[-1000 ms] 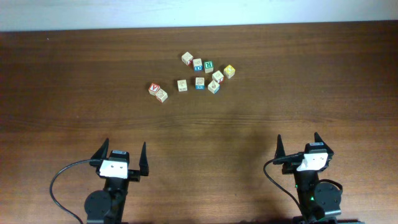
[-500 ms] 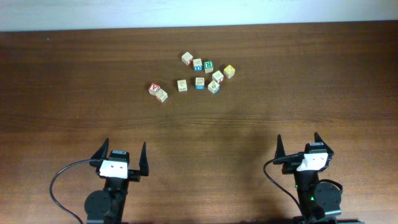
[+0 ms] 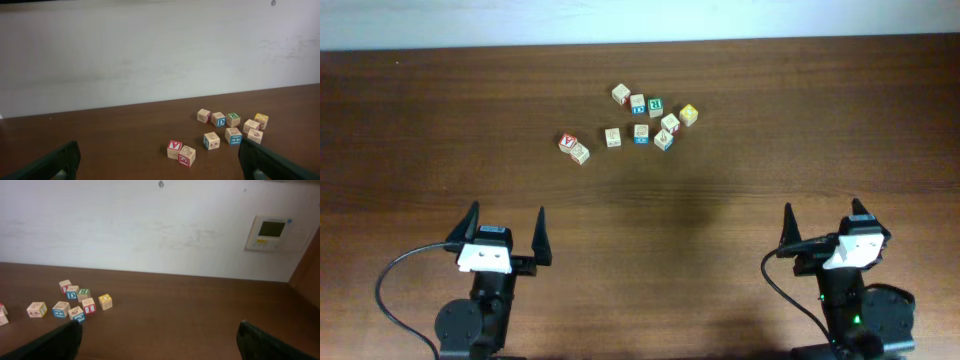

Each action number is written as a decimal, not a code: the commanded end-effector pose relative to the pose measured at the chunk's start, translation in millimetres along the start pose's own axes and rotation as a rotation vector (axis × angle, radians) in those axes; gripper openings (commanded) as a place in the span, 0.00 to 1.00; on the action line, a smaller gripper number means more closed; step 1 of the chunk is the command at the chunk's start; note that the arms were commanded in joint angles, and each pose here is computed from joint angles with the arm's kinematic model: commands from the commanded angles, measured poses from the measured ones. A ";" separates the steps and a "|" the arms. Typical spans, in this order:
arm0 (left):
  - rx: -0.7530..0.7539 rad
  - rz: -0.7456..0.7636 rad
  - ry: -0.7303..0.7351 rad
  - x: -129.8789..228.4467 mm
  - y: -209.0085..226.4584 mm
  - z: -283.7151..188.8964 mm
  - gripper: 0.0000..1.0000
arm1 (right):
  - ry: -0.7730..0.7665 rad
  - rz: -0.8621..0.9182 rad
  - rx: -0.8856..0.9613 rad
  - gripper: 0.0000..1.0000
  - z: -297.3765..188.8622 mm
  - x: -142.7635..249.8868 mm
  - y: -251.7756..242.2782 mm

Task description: Rotate 4 blocks

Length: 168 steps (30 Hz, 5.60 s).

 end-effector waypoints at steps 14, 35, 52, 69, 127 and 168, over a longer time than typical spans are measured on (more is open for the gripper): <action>0.541 -0.130 0.262 -118.0 -26.9 126.0 0.99 | 0.465 0.019 -0.391 0.99 62.2 -64.6 88.4; 0.140 -0.188 1.005 9.0 14.3 166.8 0.95 | 0.858 0.549 0.297 0.69 329.7 164.9 120.2; 0.149 -0.189 1.029 11.8 12.6 162.0 0.99 | 0.879 0.371 0.323 0.31 338.4 217.7 109.8; 0.149 -0.189 1.030 11.9 12.6 161.9 0.99 | 1.222 0.159 0.184 0.30 120.8 69.5 96.9; 0.150 -0.189 1.030 11.9 12.5 161.8 0.99 | 0.959 0.049 0.126 0.28 289.2 223.4 155.3; 0.149 -0.189 1.031 11.9 12.6 161.8 0.99 | 0.718 -0.029 -0.017 0.55 295.2 105.1 170.8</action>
Point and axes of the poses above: each gripper's point midway between its finger pads, its own z axis out along the fingers, its own y axis along the line the jaws close on, x = y × z, the point moved 2 cm from there along -z, back along the fingers, and after that the axes turned 14 degrees about z, right-handed, at the moved point
